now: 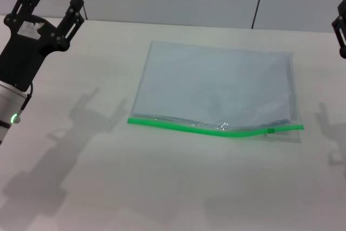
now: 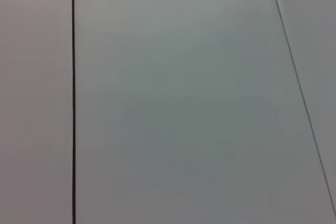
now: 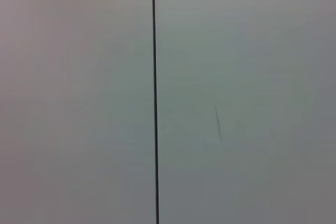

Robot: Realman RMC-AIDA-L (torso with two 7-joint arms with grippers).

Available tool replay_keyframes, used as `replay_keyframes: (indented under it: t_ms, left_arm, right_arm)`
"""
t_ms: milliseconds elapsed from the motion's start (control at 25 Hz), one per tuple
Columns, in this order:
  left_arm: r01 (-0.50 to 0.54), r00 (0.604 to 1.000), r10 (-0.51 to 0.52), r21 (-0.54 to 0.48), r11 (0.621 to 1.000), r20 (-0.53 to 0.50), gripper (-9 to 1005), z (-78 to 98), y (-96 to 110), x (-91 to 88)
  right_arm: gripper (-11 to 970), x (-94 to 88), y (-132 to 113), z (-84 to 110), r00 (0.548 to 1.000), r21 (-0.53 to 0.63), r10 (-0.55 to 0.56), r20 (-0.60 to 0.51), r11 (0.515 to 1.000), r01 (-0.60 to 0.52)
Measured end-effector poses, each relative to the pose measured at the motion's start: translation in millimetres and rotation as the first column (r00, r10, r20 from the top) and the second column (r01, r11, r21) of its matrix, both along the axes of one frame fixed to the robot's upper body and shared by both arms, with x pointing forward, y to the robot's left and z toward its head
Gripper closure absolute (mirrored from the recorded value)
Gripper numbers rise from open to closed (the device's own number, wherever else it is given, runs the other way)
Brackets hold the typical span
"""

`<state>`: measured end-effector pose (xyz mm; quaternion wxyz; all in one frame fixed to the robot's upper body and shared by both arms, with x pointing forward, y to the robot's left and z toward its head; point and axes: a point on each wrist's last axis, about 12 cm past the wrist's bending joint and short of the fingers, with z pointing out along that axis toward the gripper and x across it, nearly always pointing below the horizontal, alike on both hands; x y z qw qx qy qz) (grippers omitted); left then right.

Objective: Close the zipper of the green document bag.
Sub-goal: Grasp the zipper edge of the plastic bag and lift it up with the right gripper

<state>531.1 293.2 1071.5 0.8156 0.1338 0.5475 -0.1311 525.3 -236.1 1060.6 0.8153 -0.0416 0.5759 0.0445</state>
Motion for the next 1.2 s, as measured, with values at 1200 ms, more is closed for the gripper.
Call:
replay_keyframes:
  t_ms: [1200]
  left_arm:
    - [0.000, 1.000, 0.000, 0.000, 1.000, 0.000, 263, -0.1, 0.1, -0.2]
  right_arm:
    - [165, -0.4, -0.1, -0.3, 1.000, 0.000, 0.001, -0.001, 1.000, -0.001]
